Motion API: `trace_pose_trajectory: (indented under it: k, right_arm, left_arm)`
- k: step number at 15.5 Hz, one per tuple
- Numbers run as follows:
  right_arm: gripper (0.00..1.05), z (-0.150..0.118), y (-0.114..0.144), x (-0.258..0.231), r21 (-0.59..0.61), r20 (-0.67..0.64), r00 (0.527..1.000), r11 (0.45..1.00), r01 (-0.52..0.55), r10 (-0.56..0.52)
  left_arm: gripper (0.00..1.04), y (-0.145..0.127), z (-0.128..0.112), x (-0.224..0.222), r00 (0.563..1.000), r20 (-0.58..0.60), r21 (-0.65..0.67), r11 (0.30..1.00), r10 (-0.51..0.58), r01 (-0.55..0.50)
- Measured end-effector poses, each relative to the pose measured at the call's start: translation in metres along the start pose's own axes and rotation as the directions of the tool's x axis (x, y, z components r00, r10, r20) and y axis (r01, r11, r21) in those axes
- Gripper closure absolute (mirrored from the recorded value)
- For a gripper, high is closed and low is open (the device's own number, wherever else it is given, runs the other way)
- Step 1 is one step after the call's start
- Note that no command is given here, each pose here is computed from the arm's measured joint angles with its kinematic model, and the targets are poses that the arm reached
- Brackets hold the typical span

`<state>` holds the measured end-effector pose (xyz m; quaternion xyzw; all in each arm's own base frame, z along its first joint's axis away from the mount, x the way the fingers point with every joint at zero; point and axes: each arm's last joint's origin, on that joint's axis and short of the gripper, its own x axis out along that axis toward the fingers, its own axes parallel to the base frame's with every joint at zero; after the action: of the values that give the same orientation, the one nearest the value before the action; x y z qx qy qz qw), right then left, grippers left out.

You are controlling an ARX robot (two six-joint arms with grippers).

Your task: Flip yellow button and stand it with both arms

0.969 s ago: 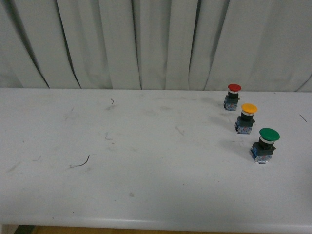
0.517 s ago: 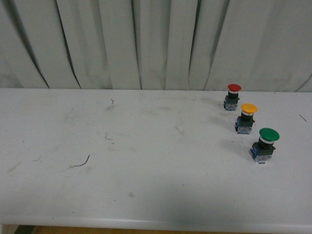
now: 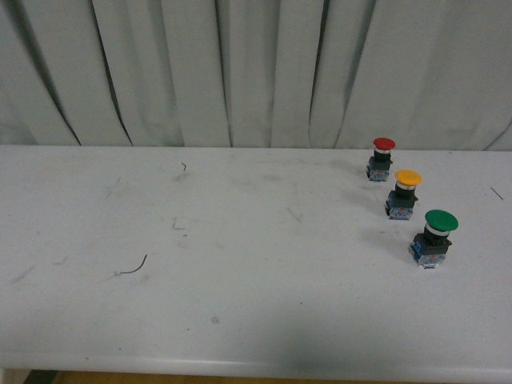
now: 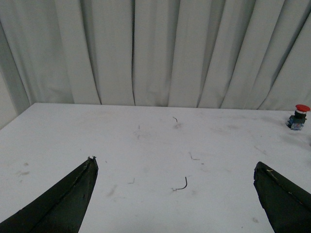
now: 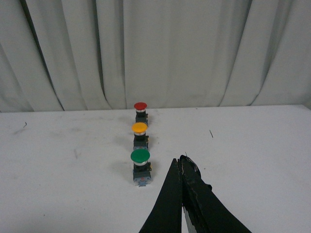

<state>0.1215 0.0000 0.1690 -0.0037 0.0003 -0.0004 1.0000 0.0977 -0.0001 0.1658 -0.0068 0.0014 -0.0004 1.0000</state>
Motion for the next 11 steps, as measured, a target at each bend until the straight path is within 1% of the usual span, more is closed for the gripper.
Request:
trace_pose_trajectory:
  k: [2, 9, 11]
  right_arm:
    - [1.03, 0.002, 0.000, -0.004, 0.000, 0.021, 1.000, 1.000, 0.000, 0.000]
    - [1.03, 0.001, 0.000, -0.013, 0.000, 0.014, 1.000, 1.000, 0.000, 0.000]
    - [1.03, -0.005, 0.000, -0.022, 0.000, -0.033, 0.999, 1.000, -0.001, 0.001]
  left_arm:
    - [0.07, 0.000, 0.000, 0.000, 1.000, 0.000, 0.000, 1.000, 0.000, 0.000]
    - [0.07, 0.000, 0.000, 0.000, 1.000, 0.000, 0.000, 1.000, 0.000, 0.000]
    - [0.07, 0.000, 0.000, 0.000, 1.000, 0.000, 0.000, 1.000, 0.000, 0.000]
